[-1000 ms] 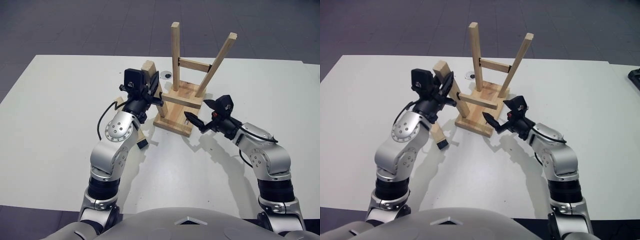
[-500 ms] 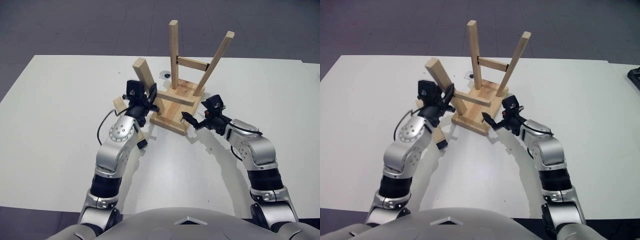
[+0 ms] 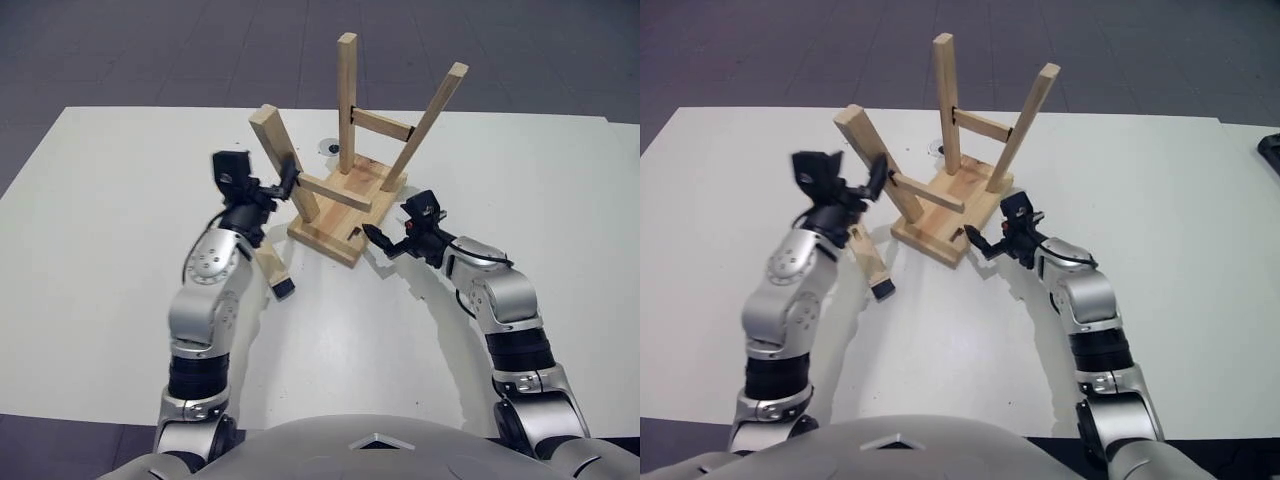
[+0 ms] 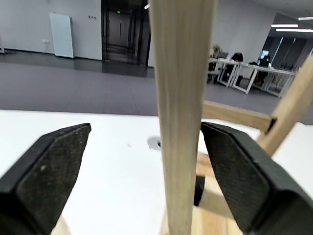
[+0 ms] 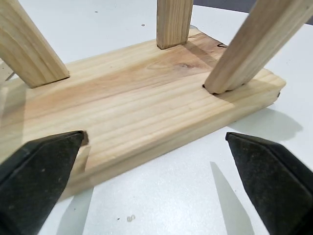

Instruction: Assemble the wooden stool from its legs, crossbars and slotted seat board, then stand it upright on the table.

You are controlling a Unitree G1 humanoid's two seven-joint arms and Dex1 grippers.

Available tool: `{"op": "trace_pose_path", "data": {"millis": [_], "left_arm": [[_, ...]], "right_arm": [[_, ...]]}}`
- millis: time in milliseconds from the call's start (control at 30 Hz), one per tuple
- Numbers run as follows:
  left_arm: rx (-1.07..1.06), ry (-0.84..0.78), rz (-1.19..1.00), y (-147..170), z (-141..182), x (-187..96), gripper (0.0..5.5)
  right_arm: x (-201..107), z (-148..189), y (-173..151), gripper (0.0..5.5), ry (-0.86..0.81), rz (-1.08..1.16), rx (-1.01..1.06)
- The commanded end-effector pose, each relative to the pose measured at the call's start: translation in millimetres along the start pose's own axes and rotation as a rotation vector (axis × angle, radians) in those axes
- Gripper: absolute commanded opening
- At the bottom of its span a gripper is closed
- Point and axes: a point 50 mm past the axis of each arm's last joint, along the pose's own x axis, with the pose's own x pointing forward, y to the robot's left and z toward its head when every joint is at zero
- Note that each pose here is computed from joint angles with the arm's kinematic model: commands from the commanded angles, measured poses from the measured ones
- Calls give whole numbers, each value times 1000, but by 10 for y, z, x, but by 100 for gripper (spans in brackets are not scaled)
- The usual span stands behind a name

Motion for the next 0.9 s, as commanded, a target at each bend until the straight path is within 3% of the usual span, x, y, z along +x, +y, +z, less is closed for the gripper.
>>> {"op": "trace_pose_path", "data": {"millis": [33,133,300,433,600,900], "left_arm": [[37,22,88,263,142,-68,492],[35,162,113,358,-49,-149,537],[4,635,74,305,-711,-374,537],[-60,768,19,97,-893,-366,537],[56,1009,49,145,-1146,-482,537],[66,1219,34,438,-1174,-704,390]], "right_arm": [[-79,-77,-39,540,9,-35,18],[-102,-106,-34,540,4,-51,34],[-108,-100,-23,540,-6,-55,42],[-71,-86,31,540,-13,-40,43],[-61,-31,75,540,-44,-33,39],[-102,137,43,540,-138,-91,55]]}}
